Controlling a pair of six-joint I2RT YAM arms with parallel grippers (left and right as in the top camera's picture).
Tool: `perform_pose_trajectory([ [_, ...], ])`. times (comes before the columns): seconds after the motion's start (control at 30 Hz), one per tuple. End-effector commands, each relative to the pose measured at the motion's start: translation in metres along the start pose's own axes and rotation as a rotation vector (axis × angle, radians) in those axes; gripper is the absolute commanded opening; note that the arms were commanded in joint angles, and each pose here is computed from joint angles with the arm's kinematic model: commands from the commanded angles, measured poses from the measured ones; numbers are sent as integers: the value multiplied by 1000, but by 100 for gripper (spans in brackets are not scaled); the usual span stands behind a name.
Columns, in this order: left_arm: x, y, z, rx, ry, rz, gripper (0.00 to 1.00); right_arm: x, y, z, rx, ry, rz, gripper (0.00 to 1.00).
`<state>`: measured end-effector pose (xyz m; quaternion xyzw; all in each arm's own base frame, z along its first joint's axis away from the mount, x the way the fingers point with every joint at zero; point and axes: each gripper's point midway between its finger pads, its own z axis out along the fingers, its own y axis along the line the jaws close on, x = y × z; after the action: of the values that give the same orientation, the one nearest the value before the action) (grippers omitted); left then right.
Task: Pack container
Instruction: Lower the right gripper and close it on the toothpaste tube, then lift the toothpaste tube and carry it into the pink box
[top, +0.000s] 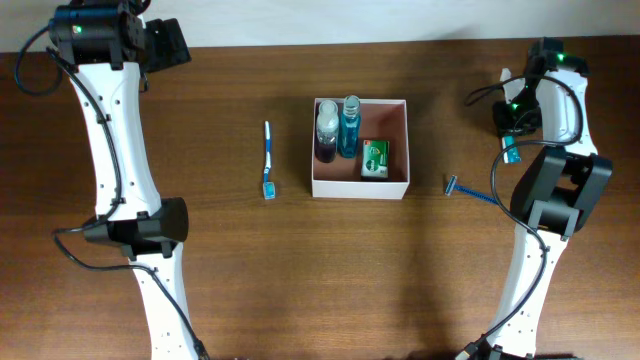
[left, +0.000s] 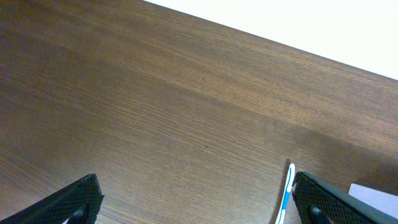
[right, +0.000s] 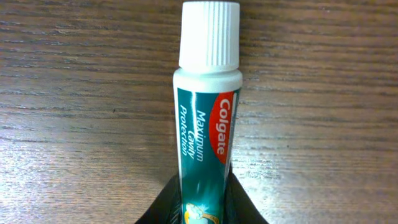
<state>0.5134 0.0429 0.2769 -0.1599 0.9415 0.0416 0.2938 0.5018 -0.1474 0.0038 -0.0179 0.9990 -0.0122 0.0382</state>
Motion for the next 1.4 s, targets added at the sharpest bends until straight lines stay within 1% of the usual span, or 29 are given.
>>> perform_pose_trajectory([
  [0.0,-4,3,-15,8,-27,-18,99,-6,8,-4,-33,-16,21,15],
  [0.2,-4,3,-15,8,-27,-18,99,-18,20,-27,-66,-61,29,8],
  [0.47,-4,3,-15,8,-27,-18,99,-23,40,-48,-68,-69,-10,9],
  [0.63,-4,3,-15,8,-27,-18,99,-24,60,-68,-76,-66,33,9],
  [0.73,-4,3,-15,8,-27,-18,99,-21,77,-86,-95,-65,45,9],
  [0.83,-4,3,-15,8,-27,-18,99,-15,101,-110,-157,-68,24,9],
  [0.87,-4,3,-15,8,-27,-18,100,-17,109,-119,-178,-86,21,8],
  [0.93,-4,3,-15,8,-27,-18,99,-19,120,-136,-197,-115,71,7],
  [1.07,-4,3,-15,8,-27,-18,99,-22,154,-169,-290,-177,33,8],
  [1.23,-4,3,-15,8,-27,-18,99,-19,176,-194,-298,-212,41,8],
  [1.37,-4,3,-15,8,-27,-18,99,-11,199,-212,-306,-221,0,8],
])
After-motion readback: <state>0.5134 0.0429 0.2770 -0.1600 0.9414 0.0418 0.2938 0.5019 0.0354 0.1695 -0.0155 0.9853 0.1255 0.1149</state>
